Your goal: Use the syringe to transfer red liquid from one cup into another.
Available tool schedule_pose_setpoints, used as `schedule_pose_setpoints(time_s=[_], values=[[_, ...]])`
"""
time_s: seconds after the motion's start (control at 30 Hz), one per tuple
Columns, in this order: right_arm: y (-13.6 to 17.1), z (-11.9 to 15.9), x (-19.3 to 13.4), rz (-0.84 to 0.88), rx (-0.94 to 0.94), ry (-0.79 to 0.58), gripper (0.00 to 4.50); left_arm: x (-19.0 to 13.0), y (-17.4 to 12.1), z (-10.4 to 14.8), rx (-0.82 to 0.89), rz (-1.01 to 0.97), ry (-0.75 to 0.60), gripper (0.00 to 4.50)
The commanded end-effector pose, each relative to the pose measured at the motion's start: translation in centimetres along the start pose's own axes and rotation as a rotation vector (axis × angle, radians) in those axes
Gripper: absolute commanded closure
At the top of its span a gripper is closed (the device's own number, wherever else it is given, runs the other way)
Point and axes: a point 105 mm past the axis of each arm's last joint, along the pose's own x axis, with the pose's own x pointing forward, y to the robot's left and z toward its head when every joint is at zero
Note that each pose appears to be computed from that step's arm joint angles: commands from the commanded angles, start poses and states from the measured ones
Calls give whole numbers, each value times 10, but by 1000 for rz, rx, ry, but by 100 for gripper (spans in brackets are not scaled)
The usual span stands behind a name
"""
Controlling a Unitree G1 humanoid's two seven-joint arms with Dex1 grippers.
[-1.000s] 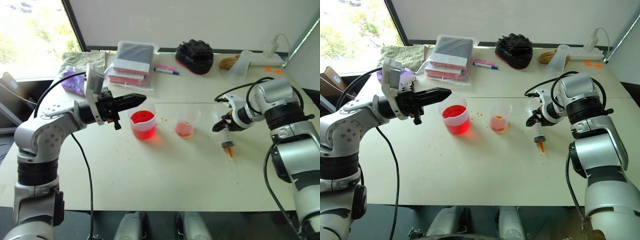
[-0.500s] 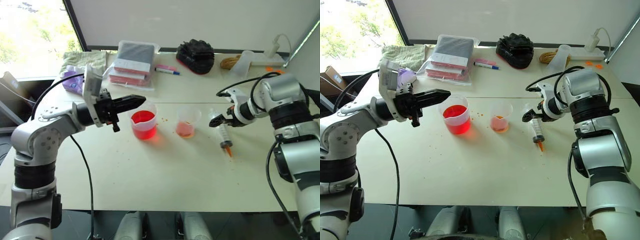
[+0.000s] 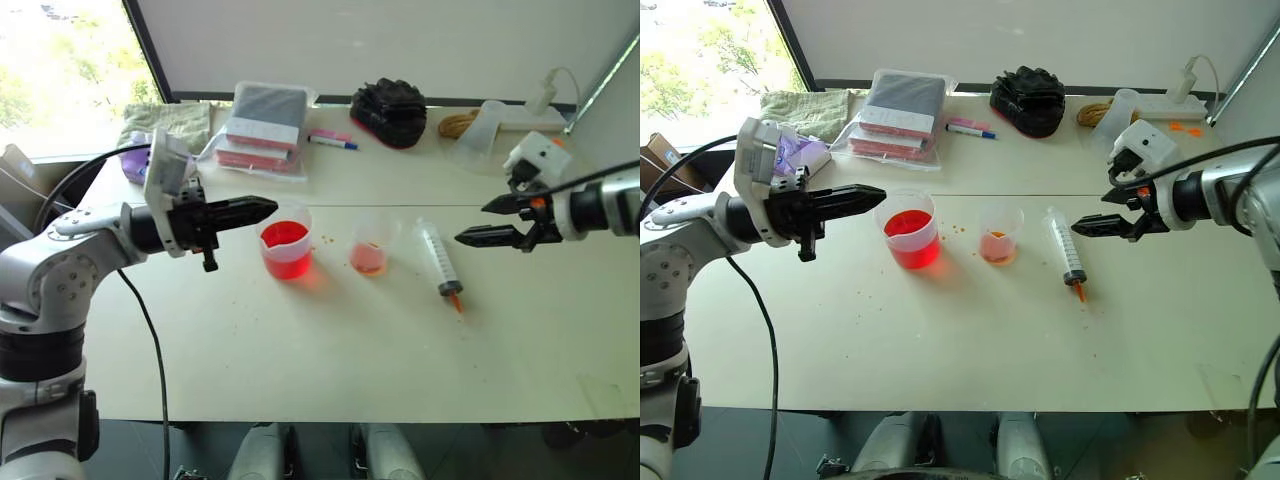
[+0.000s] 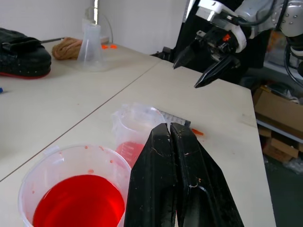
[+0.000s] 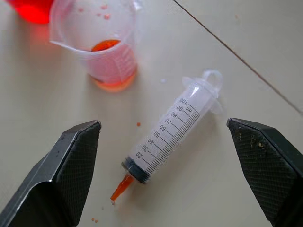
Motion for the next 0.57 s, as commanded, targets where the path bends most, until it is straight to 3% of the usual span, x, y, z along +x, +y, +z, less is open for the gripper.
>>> schedule_pose_setpoints(time_s=[0.03,0.17,0.57], values=[[25,17,-13,68,-165,-134,3,-6,-5,1,35,-23,23,450],[45,-7,-14,163,-215,-60,3,-10,-5,-3,51,-29,64,450],[55,-9,-17,207,-203,-99,3,-20,-7,-19,39,-34,144,450]])
